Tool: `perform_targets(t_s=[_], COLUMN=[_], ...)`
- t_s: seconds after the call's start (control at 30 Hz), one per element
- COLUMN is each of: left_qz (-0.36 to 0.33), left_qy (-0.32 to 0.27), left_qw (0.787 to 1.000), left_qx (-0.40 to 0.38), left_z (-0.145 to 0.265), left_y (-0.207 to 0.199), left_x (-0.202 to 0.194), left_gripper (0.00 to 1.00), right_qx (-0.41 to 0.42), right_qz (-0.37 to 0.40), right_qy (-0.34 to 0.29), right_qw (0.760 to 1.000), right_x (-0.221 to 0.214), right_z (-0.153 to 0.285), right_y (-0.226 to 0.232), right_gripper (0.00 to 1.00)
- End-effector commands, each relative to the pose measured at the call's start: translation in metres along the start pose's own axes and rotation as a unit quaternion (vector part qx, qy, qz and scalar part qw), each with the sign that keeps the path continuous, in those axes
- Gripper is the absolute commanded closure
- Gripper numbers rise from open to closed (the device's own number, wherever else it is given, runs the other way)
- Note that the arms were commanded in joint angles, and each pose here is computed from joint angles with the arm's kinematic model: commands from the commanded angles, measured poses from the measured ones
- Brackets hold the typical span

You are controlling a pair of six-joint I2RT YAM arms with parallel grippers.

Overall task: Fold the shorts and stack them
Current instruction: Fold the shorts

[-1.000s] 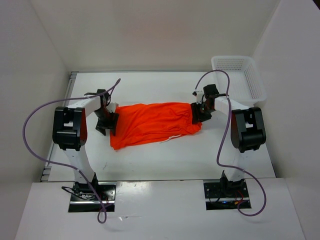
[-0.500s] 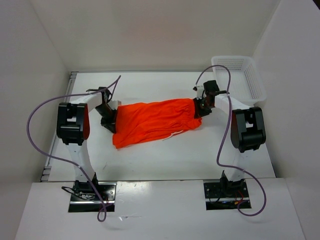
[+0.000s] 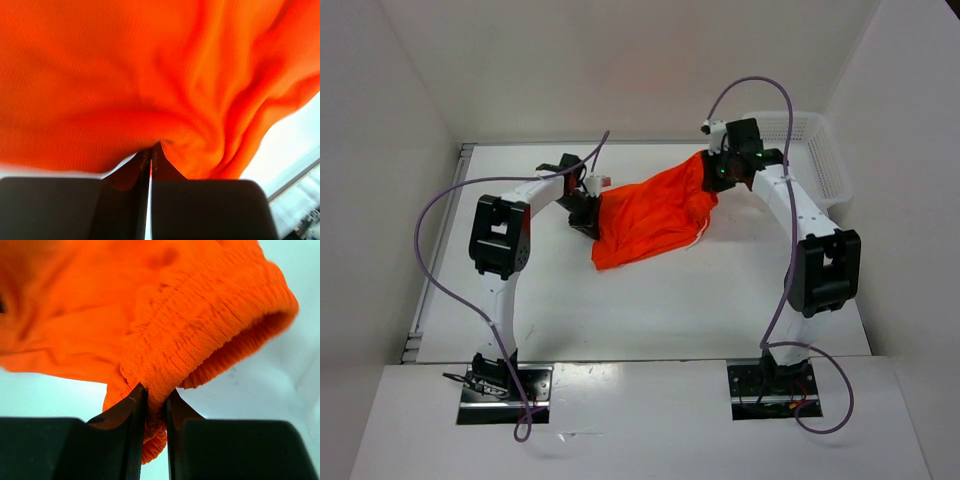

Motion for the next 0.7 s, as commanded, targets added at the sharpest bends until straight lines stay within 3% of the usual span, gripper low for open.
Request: perform_targets(t_s=[0.0, 0.37, 0.5, 0.67], left_qz=[-0.013, -0.019, -0.017, -0.009], left_qy=[-0.032, -0.048, -0.054, -0.058], left_qw=[0.999, 0.998, 0.998, 0.998], left_qx=[-0.009, 0.020, 0.021, 0.013], left_z=[0.000, 0.010, 0.015, 0.019], left_y=[0.004, 0.006, 0.007, 0.013], left_x=[0.017, 0.007, 0.008, 0.009], left_gripper=[1.00, 1.00, 1.00, 1.00], right_qx=[0.030, 0.106, 0.099, 0.098], right_qz=[0.049, 0.183, 0.200, 0.208], right_qy=[-0.057, -0.012, -0.030, -0.015], right_qw=[0.997, 0.977, 0.974, 0.973], right_x=[0.044, 0.046, 0.063, 0.054], right_z=[0.025, -0.047, -0.072, -0.090], right_y=[0.052, 0.196, 0.206, 0.216], right_gripper=[1.00, 1.00, 1.00, 1.00])
Point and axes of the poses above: each gripper's point midway between its finger pads, its own z axis back along the fingers, its own y axis along the line the jaws close on, x = y × z, the point moved 8 cm from there along z, back along the fingers, and after that the axes turned 7 degrees about z, right-handed, at the moved point
